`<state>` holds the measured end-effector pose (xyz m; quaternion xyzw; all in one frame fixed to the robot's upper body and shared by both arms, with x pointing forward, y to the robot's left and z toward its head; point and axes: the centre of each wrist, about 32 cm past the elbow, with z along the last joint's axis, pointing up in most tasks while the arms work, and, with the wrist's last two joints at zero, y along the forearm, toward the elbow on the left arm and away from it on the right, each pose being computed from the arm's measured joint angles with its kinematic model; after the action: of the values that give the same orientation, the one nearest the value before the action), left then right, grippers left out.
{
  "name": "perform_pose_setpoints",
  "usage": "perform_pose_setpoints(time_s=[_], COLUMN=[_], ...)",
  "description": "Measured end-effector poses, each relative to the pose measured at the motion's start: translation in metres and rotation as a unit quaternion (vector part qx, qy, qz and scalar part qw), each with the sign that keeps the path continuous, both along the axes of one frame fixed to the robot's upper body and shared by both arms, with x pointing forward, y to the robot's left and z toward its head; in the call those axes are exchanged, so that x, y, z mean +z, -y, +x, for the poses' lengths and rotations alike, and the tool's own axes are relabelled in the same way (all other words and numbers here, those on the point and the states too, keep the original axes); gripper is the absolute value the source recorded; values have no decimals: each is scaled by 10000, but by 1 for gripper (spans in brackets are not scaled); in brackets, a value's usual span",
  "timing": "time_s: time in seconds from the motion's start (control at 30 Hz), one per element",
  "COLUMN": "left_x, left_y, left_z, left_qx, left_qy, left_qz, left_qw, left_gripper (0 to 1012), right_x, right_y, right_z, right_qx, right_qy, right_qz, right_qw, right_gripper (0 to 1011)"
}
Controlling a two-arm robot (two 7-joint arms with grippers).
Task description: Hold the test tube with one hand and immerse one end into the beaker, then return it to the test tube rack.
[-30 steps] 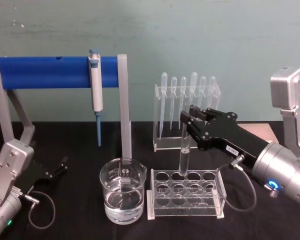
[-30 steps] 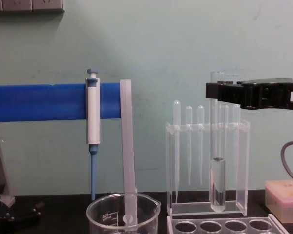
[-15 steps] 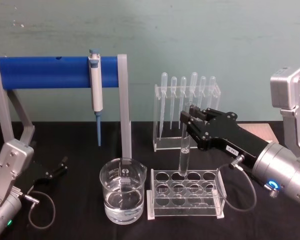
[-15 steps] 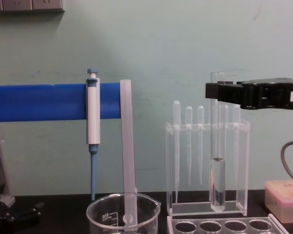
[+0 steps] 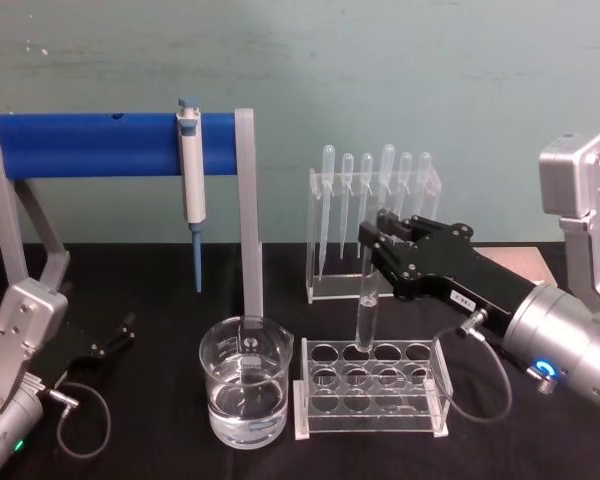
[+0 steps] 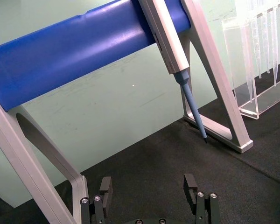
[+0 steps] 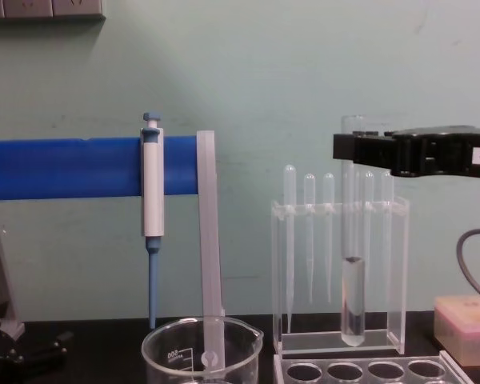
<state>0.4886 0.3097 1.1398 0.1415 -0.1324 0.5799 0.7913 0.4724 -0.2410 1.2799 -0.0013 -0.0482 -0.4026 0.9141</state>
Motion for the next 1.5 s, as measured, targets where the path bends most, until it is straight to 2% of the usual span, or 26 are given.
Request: perform_pose_setpoints(time_s=[0.3, 0.53, 0.73, 1.1, 1.33, 1.5], left_x=[0, 0, 0, 0, 0, 0], left_y=[0, 0, 0, 0, 0, 0], left_z=[0, 0, 0, 0, 0, 0], left_qx=[0, 0, 0, 0, 0, 0], left_qy=[0, 0, 0, 0, 0, 0], left_qz=[0, 0, 0, 0, 0, 0], left_qw=[10000, 10000, 10000, 10000, 10000, 10000], left_gripper=[1000, 1000, 1000, 1000, 1000, 1000], right_x=[111, 196, 219, 130, 47, -61], right_y=[-132, -304, -453, -700, -778, -816], right_z=[31, 104, 186, 332, 370, 386], right_qx=[225, 495, 681, 923, 982, 999], right_qy=[126, 226, 229, 192, 134, 137], right_qz=[15, 63, 71, 64, 55, 95], right_qw=[9997, 9985, 9974, 9955, 9951, 9949], right_gripper=[226, 226, 226, 226, 226, 226])
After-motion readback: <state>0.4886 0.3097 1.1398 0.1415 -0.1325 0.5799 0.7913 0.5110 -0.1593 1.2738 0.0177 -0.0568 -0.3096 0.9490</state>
